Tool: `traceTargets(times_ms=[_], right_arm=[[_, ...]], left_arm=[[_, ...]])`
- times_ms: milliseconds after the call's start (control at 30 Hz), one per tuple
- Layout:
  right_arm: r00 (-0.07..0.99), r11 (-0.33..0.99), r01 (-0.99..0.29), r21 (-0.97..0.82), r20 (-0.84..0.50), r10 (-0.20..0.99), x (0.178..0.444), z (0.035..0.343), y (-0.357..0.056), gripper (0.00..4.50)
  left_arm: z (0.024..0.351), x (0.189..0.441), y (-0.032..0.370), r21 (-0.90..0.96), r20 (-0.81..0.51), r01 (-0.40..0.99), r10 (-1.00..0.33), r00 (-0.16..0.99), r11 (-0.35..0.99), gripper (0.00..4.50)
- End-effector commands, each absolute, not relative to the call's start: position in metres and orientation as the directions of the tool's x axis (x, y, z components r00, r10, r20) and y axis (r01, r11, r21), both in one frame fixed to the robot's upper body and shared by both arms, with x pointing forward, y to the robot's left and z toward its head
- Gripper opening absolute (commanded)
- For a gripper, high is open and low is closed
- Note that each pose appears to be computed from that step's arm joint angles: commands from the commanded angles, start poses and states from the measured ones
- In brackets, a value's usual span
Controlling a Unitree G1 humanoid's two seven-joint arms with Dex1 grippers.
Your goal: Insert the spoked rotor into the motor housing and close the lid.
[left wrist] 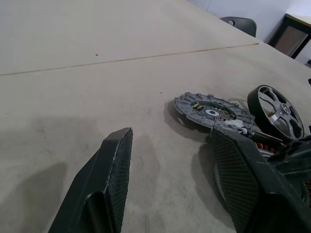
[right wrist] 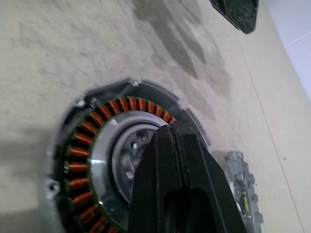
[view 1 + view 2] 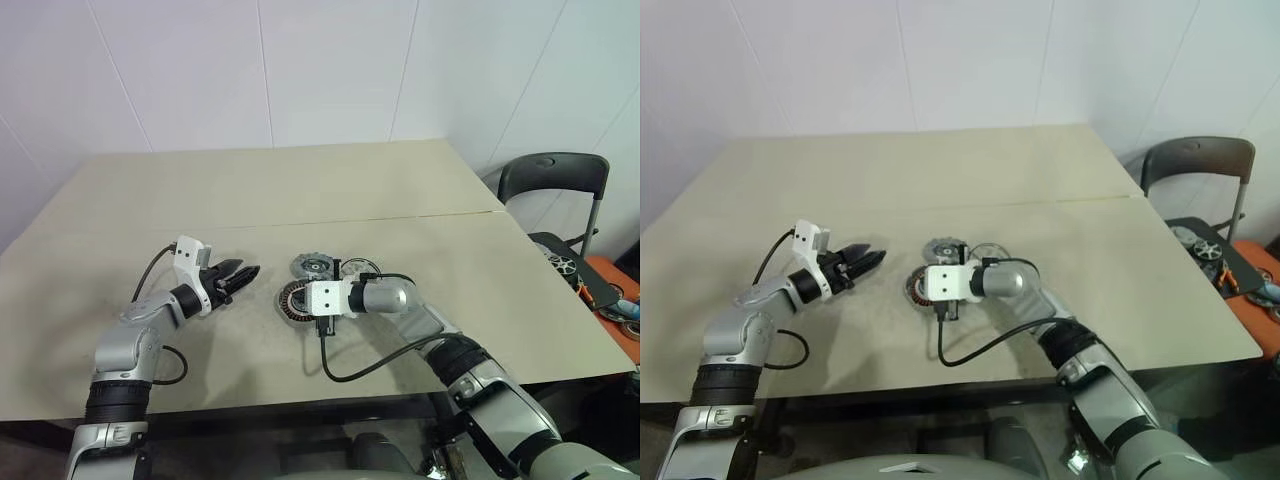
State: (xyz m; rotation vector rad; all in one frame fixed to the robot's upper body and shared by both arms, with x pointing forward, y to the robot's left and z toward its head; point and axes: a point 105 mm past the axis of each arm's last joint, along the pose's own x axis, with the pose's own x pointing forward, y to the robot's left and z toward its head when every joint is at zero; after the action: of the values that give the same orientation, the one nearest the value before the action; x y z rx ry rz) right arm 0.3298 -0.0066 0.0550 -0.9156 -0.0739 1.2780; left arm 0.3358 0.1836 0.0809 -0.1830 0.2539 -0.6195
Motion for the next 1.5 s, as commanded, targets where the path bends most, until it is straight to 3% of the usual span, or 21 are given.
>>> traceTargets(times_ms=[33, 200, 267, 333, 467, 933, 1100, 1200, 1300, 1367, 1500], right_arm=[[0.335, -0.021, -0.8, -0.6, -0.475, 0.814, 0.33, 0.043, -0.012, 0.03], [0.378, 0.043, -0.802, -0.596, -0.451, 0.808, 0.339, 0.051, -0.025, 0.03], [0.389, 0.169, -0.843, -0.511, -0.362, 0.847, 0.343, 0.07, -0.021, 0.03], [0.36, 0.236, -0.889, -0.393, -0.277, 0.891, 0.34, 0.088, -0.017, 0.03], [0.289, 0.227, -0.939, -0.257, -0.239, 0.927, 0.326, 0.101, -0.015, 0.03], [0.4, 0.201, -0.881, -0.429, -0.447, 0.8, 0.337, 0.034, -0.023, 0.03], [0.415, 0.242, -0.879, -0.412, -0.407, 0.814, 0.342, 0.044, -0.023, 0.03], [0.403, 0.362, -0.912, -0.195, -0.257, 0.878, 0.345, 0.075, -0.012, 0.03], [0.359, 0.354, -0.933, -0.059, -0.18, 0.916, 0.34, 0.096, -0.008, 0.03], [0.329, 0.325, -0.944, -0.053, -0.195, 0.924, 0.335, 0.096, -0.007, 0.03], [0.284, 0.232, -0.955, -0.182, -0.348, 0.894, 0.322, 0.067, -0.01, 0.03]], left_arm=[[0.095, 0.337, 0.185, -0.215, -0.131, 0.557, -0.589, 0.798, 0.802, 2.72], [0.093, 0.337, 0.184, -0.219, -0.135, 0.558, -0.591, 0.795, 0.8, 2.72], [0.092, 0.338, 0.181, -0.22, -0.136, 0.563, -0.596, 0.791, 0.797, 2.72], [0.092, 0.339, 0.179, -0.222, -0.133, 0.568, -0.601, 0.788, 0.793, 2.72], [0.095, 0.339, 0.177, -0.221, -0.124, 0.578, -0.61, 0.782, 0.786, 2.72], [0.095, 0.336, 0.182, -0.213, -0.135, 0.57, -0.602, 0.787, 0.794, 2.72], [0.094, 0.334, 0.185, -0.212, -0.14, 0.561, -0.593, 0.793, 0.8, 2.72], [0.094, 0.334, 0.183, -0.212, -0.14, 0.562, -0.594, 0.792, 0.799, 2.72], [0.095, 0.335, 0.181, -0.212, -0.138, 0.565, -0.597, 0.79, 0.797, 2.72], [0.095, 0.335, 0.18, -0.212, -0.139, 0.568, -0.6, 0.788, 0.795, 2.72], [0.096, 0.337, 0.181, -0.214, -0.138, 0.57, -0.603, 0.786, 0.793, 2.72]])
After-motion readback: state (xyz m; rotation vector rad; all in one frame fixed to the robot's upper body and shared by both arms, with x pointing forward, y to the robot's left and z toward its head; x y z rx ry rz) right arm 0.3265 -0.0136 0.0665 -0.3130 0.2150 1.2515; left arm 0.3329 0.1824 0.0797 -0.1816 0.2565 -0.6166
